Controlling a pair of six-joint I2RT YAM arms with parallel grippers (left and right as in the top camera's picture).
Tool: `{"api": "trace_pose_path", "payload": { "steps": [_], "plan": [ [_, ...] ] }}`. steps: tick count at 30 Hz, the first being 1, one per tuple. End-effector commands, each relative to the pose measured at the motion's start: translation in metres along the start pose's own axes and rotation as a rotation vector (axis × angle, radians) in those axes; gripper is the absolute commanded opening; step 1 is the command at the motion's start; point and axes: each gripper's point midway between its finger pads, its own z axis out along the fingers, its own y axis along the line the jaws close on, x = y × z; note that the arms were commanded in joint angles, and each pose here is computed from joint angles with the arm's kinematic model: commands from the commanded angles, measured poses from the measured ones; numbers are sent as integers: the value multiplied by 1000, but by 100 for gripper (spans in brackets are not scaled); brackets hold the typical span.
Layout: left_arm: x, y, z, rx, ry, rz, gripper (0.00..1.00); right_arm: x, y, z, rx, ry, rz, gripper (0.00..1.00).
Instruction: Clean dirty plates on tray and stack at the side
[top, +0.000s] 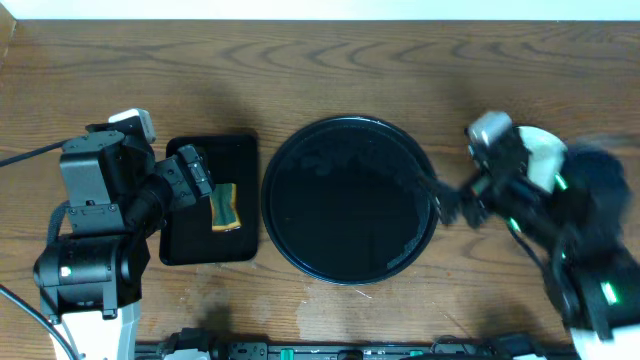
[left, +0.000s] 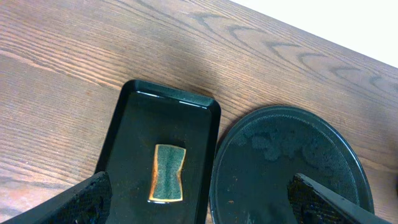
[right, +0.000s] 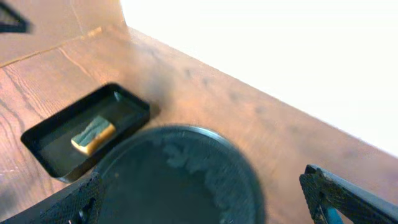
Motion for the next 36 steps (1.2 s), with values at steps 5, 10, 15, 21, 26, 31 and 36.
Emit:
{"api": "trace_pose_path", "payload": {
  "steps": [5,10,15,21,26,31,36],
  "plan": [
    [0,3,1,-14,3,6,92,32,-16,-53,265,-110,-141,99],
    [0,3,1,-14,3,6,92,78,-19,-50,327,-141,-152,99],
    [0,3,1,-14,2,6,92,114,-21,-36,362,-238,-218,99],
    [0,3,1,-14,3,6,92,134,-25,-21,394,-378,-297,99],
    [0,3,1,-14,2,6,92,143,-26,-16,393,-371,-295,99],
    [0,3,1,-14,2,6,92,146,-26,-15,389,-358,-287,99],
    [0,3,1,-14,2,6,92,164,-27,-7,368,-286,-246,99]
  ]
}}
